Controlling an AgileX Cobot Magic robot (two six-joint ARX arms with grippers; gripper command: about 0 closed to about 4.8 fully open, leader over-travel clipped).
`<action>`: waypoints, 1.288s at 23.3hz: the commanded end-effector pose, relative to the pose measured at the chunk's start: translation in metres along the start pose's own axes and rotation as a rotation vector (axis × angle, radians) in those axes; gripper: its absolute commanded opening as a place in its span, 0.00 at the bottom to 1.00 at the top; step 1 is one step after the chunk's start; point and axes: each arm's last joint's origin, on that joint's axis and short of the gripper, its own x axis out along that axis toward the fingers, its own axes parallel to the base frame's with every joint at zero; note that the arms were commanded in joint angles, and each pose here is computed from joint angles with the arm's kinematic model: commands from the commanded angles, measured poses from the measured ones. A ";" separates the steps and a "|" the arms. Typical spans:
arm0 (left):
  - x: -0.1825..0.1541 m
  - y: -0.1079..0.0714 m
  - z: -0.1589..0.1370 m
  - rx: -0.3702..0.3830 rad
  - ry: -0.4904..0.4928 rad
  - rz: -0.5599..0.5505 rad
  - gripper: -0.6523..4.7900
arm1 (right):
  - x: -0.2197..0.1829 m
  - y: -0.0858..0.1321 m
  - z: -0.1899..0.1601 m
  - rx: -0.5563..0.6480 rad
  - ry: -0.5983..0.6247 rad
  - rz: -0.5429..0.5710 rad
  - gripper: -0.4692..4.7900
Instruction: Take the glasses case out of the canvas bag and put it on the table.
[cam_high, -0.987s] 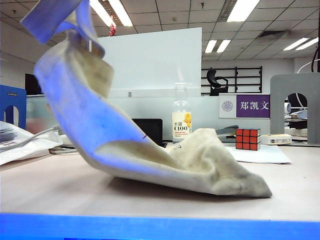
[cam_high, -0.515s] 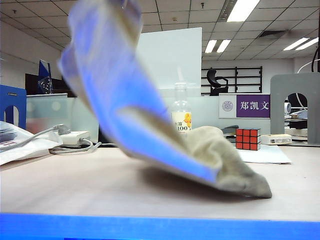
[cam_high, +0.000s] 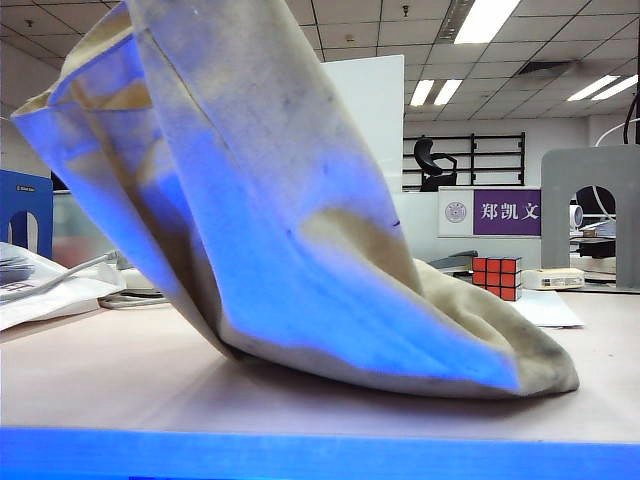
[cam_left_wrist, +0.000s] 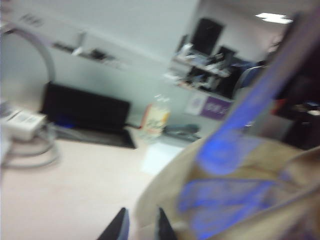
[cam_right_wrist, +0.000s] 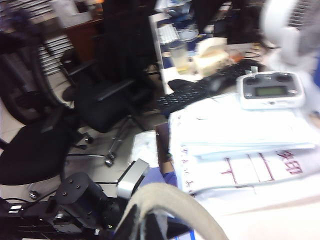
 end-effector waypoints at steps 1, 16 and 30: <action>0.000 -0.001 -0.003 0.008 0.041 -0.038 0.28 | 0.019 -0.001 0.000 -0.009 -0.007 0.034 0.09; 0.000 -0.007 -0.032 0.129 0.258 -0.241 0.76 | 0.084 -0.009 -0.014 -0.016 0.031 0.129 0.09; 0.006 -0.002 -0.035 0.178 0.233 -0.079 0.74 | 0.092 -0.004 -0.020 0.053 0.079 0.229 0.09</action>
